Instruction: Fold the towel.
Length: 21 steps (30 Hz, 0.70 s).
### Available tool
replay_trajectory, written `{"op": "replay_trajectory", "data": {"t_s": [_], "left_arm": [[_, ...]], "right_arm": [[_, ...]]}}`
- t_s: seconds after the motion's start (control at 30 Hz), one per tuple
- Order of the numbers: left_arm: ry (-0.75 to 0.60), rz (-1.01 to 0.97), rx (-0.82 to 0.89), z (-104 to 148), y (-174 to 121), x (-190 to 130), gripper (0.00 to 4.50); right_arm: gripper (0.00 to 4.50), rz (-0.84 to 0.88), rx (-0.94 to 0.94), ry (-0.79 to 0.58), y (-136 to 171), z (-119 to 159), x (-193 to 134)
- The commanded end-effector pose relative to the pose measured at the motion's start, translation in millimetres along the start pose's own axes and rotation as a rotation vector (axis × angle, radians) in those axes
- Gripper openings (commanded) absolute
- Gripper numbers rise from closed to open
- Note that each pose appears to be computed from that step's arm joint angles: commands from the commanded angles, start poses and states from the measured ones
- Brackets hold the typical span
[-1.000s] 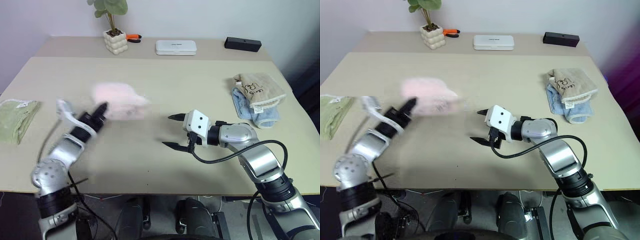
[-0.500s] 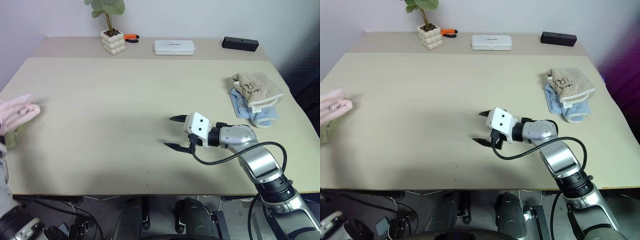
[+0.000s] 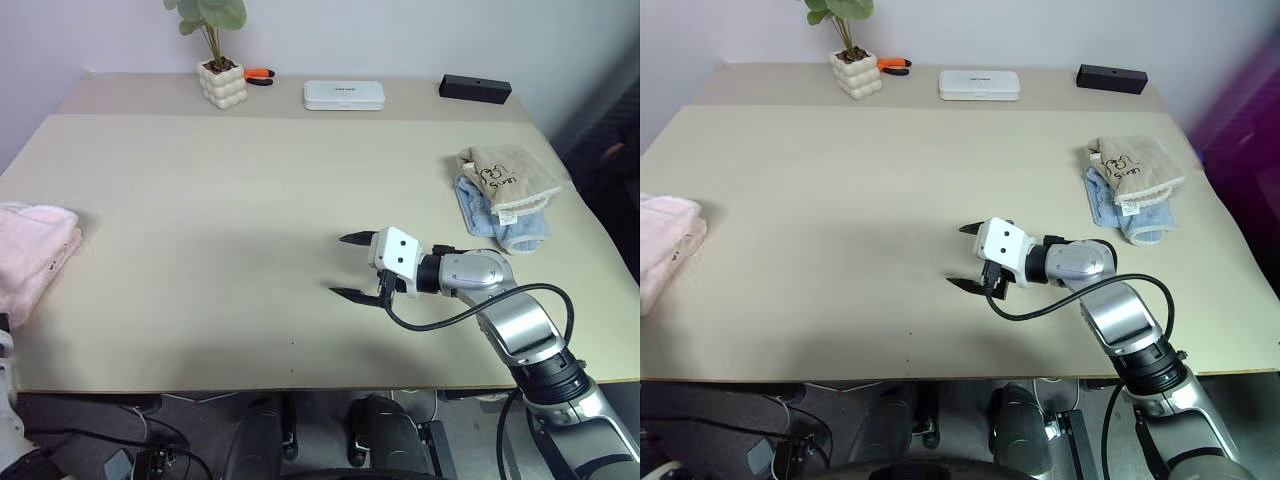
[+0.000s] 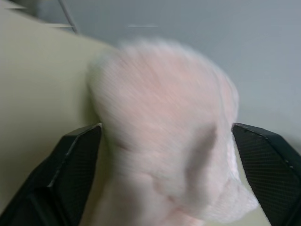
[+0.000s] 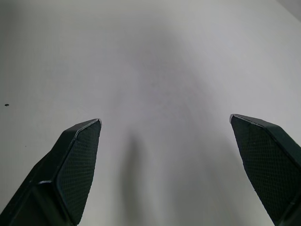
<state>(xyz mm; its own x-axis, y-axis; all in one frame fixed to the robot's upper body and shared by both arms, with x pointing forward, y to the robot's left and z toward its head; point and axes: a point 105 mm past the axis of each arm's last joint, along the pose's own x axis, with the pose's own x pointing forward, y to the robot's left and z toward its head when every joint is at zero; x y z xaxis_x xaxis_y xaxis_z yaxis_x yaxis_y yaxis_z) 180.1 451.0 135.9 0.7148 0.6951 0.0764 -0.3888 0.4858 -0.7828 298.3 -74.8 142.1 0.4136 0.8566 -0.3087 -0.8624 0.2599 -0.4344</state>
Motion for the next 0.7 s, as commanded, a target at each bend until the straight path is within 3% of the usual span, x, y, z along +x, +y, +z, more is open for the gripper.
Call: {"op": "replay_trajectory", "data": {"t_s": [0.03,0.13,0.2,0.3,0.43,0.53,0.63,0.7], "left_arm": [[-0.124,-0.051,0.051,44,-8,-7,4.27],[-0.179,-0.114,0.137,73,-22,-9,4.27],[-0.132,-0.246,0.269,73,-54,-5,4.27],[0.032,-0.441,0.471,33,-98,-7,4.27],[0.275,-0.716,0.697,-47,-141,-31,4.27],[0.34,-0.815,0.762,-75,-152,-46,4.27],[0.543,-1.033,0.997,-137,-148,-81,4.27],[0.619,-1.118,1.056,-157,-140,-96,4.27]], "right_arm": [[4.5,-0.026,-0.032,-0.014,-7,7,-7],[4.5,-0.037,-0.029,-0.004,-11,5,-10],[4.5,-0.063,-0.017,0.003,-17,4,-12],[4.5,-0.114,0.006,0.014,-28,-1,-15],[4.5,-0.254,0.105,-0.005,-50,-7,-25],[4.5,-0.306,0.142,-0.007,-58,-12,-34],[4.5,-0.405,0.214,0.001,-66,-23,-52],[4.5,-0.433,0.241,0.014,-66,-29,-61]]}}
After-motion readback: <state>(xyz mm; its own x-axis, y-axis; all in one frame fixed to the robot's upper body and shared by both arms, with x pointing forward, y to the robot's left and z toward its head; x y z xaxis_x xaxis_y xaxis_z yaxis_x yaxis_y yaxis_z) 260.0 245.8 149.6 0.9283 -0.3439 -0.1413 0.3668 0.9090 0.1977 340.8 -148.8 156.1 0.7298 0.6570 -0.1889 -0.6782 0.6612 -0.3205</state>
